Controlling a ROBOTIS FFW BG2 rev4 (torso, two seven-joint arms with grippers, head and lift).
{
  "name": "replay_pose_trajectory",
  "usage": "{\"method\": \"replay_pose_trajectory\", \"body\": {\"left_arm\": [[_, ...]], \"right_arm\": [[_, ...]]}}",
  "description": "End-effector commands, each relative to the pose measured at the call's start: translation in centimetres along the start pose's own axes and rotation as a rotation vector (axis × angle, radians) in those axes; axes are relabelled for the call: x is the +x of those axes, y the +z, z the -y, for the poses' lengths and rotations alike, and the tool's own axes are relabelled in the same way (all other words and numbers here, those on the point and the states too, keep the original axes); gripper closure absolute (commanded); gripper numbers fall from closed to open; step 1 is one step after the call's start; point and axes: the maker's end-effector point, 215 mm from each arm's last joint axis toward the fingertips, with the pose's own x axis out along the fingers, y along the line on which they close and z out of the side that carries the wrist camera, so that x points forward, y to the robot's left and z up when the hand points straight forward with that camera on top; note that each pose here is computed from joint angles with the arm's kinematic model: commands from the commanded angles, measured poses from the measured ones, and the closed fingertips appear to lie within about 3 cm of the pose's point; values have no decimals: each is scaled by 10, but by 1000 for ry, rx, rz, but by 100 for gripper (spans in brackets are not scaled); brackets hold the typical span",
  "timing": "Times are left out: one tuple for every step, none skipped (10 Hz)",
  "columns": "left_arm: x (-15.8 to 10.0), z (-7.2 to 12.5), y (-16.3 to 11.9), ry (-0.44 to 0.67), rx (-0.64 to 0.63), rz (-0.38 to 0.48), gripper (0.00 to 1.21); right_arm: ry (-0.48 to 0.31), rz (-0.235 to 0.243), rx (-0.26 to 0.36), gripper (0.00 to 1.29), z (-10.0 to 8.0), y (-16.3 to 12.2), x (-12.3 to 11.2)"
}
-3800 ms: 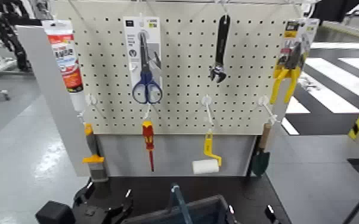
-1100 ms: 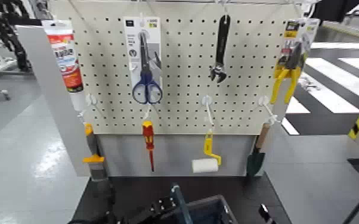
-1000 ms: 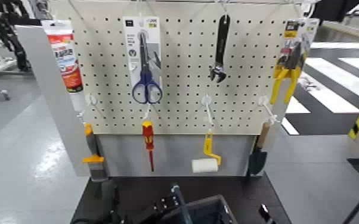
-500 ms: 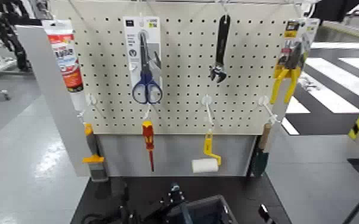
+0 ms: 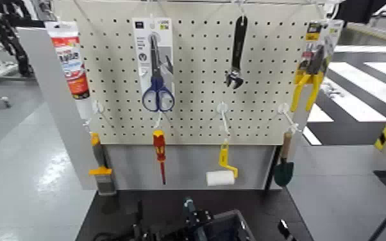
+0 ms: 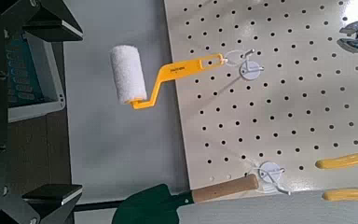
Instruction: Grasp the handle of the crate.
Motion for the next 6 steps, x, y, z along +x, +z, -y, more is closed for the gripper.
{"method": "replay_pose_trajectory", "body": {"left_arm": [[1,1,-4,-4,-12,-11,109],[1,1,-4,-5,-14,-12,111],[0,2,-4,-5,-14,-12,119],[0,2,-5,-6,-17,-15,119],[-1,2,-5,-7,-19,-15,119],[-1,3,-5,-8,-20,-18,119]], "right_arm": [[0,2,2,15,0,1,0],[-1,1,3,15,0,0,0],[-1,1,3,15,0,0,0],[-1,1,3,15,0,0,0],[-1,1,3,15,0,0,0],[-2,1,4,15,1,0,0]]}}
